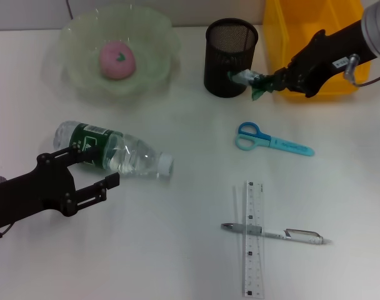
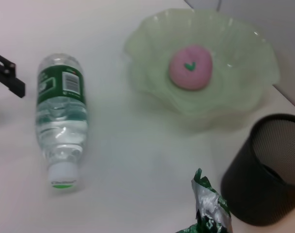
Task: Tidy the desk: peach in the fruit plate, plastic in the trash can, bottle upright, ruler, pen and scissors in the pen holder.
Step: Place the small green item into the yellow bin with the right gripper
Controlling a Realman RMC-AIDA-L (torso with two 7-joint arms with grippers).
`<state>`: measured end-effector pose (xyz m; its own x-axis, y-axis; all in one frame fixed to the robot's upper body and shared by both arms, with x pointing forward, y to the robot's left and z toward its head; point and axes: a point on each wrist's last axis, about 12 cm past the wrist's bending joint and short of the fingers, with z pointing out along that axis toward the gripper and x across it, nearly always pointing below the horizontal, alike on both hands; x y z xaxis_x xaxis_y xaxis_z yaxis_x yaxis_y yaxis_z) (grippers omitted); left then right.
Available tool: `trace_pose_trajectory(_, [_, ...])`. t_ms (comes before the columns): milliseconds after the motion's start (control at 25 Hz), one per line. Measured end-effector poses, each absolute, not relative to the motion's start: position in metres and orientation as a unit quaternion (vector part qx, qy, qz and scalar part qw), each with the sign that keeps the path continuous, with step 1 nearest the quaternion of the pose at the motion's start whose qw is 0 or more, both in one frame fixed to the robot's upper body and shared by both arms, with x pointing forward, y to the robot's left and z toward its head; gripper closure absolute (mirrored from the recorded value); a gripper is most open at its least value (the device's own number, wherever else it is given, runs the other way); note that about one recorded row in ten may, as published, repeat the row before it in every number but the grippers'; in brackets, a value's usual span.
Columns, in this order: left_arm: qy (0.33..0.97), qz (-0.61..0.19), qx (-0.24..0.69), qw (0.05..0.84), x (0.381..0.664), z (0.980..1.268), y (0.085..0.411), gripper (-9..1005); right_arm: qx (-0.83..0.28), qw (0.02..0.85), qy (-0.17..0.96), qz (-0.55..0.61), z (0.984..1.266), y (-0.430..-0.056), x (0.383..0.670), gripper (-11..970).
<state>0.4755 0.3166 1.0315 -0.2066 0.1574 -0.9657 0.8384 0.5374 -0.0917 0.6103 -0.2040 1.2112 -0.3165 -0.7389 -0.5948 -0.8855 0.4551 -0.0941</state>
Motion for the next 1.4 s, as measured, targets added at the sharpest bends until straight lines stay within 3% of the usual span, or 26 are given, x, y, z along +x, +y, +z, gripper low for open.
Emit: trace_pose_trajectory(1400, [0.704, -0.328, 0.353, 0.521, 0.475, 1.031, 0.315, 309, -0.41, 0.321, 0.851, 0.068, 1.213, -0.267, 0.62, 922])
